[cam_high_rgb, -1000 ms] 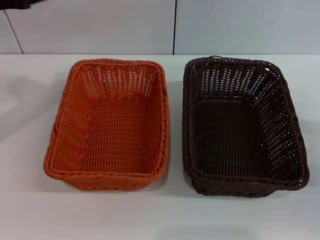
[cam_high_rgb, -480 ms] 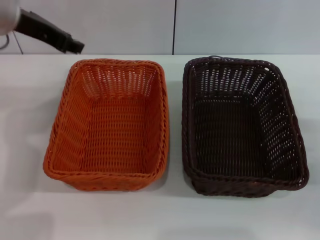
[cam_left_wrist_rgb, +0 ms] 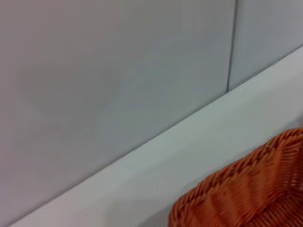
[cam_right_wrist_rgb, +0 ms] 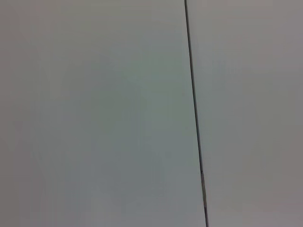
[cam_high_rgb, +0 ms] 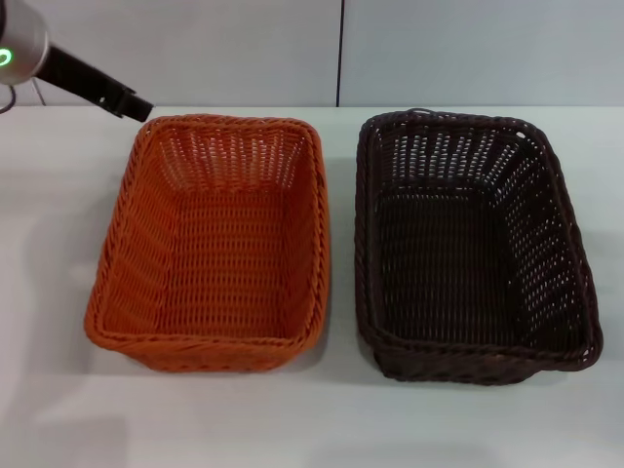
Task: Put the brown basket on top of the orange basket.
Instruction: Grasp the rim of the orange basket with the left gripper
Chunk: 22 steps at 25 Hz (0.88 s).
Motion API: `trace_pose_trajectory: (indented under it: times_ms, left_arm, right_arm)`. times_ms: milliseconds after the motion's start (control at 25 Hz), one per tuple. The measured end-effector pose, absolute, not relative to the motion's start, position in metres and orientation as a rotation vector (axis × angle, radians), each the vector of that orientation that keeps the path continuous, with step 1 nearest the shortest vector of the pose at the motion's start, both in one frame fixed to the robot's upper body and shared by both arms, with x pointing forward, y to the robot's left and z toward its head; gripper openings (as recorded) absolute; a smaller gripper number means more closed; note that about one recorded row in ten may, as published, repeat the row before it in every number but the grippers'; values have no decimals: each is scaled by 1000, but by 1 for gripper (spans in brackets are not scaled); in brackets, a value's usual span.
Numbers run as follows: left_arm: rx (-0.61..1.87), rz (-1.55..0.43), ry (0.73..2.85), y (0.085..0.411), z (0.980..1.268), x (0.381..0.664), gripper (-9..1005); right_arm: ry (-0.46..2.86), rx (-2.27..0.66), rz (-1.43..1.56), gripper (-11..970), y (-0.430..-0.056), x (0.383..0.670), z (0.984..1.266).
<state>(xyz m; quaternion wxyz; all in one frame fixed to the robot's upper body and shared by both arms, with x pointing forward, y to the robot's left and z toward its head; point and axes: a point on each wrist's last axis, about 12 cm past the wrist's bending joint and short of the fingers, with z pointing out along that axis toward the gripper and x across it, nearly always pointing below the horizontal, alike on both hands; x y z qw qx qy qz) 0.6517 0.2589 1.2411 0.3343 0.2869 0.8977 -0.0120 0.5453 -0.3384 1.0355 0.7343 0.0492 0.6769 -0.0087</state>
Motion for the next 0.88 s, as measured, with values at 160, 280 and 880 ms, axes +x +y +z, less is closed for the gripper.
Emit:
trace_pose_trajectory:
  times_ms: [160, 280, 880]
  left_arm:
    - [710, -62, 2386, 268, 1234, 646, 475]
    - [695, -81, 2414, 268, 1228, 643, 514]
    - [487, -206, 2616, 277, 1204, 632, 826]
  right_arm:
    - [1485, 110, -24, 705, -340, 545, 1036]
    - [1484, 112, -25, 705, -340, 545, 1036]
    - [1476, 101, -28, 705, -341, 548, 1039]
